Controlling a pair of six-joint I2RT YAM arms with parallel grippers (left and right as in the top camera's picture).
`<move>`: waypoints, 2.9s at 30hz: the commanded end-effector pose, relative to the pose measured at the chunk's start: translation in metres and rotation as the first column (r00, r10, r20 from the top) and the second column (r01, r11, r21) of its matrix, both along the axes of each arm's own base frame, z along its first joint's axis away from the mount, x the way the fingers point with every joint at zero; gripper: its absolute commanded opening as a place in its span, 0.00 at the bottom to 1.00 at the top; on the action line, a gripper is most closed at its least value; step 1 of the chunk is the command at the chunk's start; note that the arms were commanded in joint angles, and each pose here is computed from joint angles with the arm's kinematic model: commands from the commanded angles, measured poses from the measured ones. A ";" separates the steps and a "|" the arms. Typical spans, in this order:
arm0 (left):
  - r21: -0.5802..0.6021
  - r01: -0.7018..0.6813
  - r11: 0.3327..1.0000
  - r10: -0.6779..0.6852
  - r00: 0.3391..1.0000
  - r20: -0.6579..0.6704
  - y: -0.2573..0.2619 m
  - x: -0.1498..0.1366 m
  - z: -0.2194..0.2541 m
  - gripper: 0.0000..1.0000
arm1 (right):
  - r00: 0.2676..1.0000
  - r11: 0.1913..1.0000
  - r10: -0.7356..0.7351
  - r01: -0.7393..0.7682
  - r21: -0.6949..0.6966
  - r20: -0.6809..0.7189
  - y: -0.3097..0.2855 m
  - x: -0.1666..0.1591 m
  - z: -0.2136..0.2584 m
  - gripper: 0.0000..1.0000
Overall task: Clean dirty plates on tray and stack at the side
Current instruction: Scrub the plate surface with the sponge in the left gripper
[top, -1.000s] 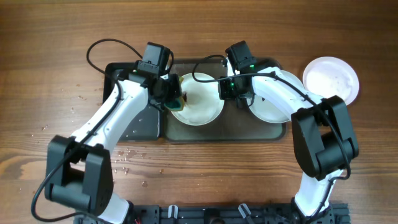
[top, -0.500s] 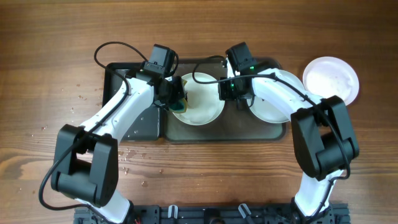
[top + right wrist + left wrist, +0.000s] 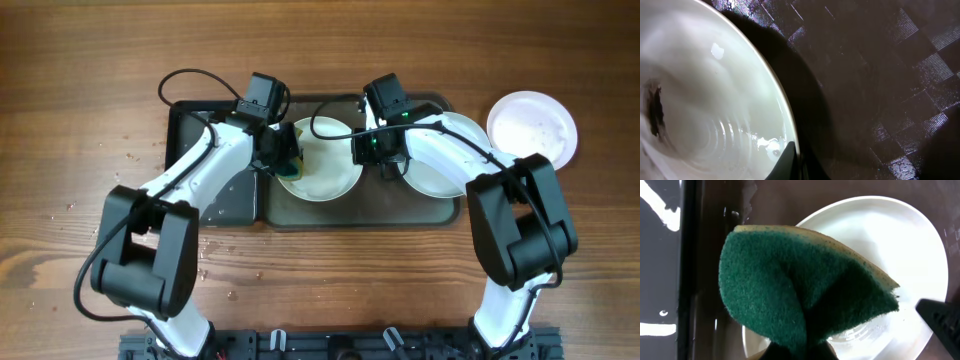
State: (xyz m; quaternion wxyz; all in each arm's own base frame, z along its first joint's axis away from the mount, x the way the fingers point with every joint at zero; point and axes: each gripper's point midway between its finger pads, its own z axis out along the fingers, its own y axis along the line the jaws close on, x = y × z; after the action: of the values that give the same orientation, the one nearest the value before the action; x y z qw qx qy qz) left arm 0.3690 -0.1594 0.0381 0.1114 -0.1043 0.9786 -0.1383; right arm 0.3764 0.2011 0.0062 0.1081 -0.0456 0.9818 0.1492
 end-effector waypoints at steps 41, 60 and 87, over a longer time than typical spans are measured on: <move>-0.299 0.185 0.936 -0.212 0.975 -0.062 -0.078 -0.013 -0.010 0.04 | 0.999 0.999 0.039 -0.039 0.035 -0.013 0.019 -0.010 -0.008 0.04; -0.001 0.075 0.997 -0.074 0.991 0.114 -0.016 0.024 0.025 0.04 | 0.999 0.998 0.052 -0.052 0.035 -0.003 0.019 -0.008 -0.007 0.04; 0.154 -0.124 0.980 0.123 0.992 0.016 0.119 0.011 0.010 0.04 | 0.999 0.998 0.053 -0.053 0.038 0.005 0.020 -0.006 -0.006 0.04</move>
State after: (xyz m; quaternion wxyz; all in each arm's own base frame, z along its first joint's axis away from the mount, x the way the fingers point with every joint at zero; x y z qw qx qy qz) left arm 0.3862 -0.0507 0.0567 0.1240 -0.1657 0.9750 -0.0812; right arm 0.3770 0.2173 0.0081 0.1196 -0.0586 0.9771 0.1659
